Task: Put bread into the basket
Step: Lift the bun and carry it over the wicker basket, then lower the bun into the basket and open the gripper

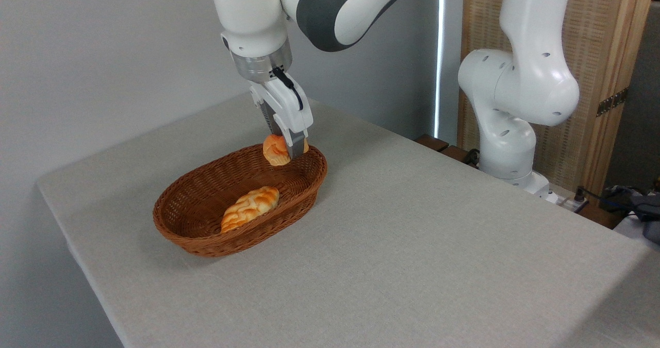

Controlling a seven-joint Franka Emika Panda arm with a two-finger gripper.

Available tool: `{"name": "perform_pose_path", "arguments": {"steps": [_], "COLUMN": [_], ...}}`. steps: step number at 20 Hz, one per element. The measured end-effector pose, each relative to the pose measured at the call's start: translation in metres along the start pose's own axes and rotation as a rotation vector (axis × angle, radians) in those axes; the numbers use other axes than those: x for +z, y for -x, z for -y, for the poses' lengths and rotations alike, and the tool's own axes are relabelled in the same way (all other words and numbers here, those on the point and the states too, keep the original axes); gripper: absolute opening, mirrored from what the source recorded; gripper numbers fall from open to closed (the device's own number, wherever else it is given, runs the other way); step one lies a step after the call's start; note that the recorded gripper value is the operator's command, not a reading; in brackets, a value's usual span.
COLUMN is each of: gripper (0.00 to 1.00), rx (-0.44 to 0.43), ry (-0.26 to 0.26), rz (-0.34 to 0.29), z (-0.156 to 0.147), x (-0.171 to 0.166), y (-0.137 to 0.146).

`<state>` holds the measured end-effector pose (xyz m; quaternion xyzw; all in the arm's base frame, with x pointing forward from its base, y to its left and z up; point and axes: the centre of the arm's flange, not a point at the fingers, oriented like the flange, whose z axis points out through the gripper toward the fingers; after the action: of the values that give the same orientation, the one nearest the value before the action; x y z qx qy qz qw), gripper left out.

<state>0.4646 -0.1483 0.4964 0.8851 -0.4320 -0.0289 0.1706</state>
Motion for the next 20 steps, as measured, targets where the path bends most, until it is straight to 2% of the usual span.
{"name": "perform_pose_path", "arguments": {"steps": [20], "gripper": [1.00], "rx": [0.007], "ry": [-0.009], "rz": [-0.008], "z": [-0.0023], "x": [-0.0032], "y": [-0.0026]}}
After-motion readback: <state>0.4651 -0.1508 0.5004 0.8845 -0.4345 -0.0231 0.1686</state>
